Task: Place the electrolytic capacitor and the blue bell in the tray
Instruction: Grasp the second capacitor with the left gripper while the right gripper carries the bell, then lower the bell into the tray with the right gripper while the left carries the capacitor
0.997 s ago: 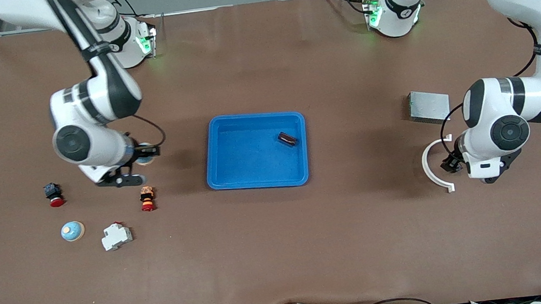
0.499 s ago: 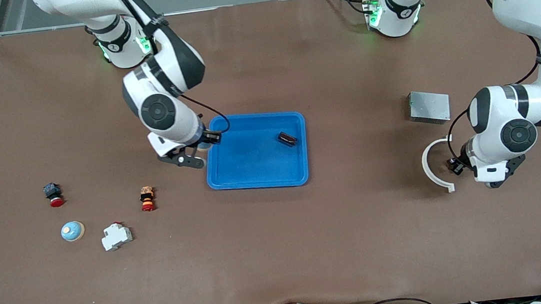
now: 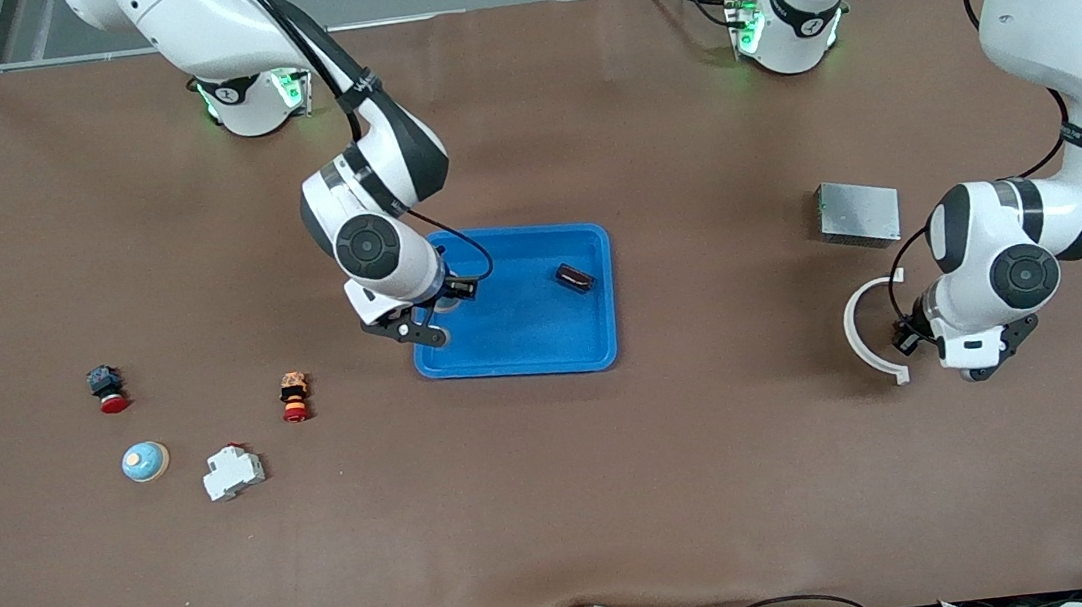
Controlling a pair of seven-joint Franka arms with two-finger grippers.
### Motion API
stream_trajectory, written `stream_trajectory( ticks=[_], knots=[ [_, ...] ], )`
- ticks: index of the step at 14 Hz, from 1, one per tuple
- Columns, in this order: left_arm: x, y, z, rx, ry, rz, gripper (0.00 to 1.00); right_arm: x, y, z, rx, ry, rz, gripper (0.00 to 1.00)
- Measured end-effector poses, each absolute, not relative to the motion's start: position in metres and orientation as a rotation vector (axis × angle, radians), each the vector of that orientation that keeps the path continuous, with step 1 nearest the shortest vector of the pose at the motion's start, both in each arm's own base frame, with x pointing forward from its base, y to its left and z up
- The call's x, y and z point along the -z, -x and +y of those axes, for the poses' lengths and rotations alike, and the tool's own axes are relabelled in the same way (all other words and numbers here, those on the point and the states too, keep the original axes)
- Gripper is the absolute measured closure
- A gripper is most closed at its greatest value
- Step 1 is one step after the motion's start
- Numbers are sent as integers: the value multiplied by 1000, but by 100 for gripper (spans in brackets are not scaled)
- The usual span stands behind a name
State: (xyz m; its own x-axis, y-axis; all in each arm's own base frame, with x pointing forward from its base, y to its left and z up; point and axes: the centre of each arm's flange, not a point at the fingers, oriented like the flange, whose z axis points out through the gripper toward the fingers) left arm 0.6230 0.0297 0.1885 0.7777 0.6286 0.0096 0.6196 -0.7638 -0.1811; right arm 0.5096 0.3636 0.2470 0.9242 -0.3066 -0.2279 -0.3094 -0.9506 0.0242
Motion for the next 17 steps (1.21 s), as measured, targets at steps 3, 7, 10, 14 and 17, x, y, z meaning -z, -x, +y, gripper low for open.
stream_trajectory(
  ticks=[3,7,10,14,17],
  knots=[
    [-200,-628,33,-41,2801,-1003,67,-236,-502,373,-373,3079,468,33],
    [-243,-635,19,13,2818,-992,67,-222,-496,373,-364,3081,466,33],
    [-273,-632,-24,11,2815,-1041,67,-207,-482,378,-325,3077,445,33],
    [-297,-625,-93,24,2806,-1165,67,-202,-473,383,-327,3084,424,33],
    [-311,-622,-138,45,2827,-1223,67,-199,-469,383,-333,3086,419,33]
  ],
)
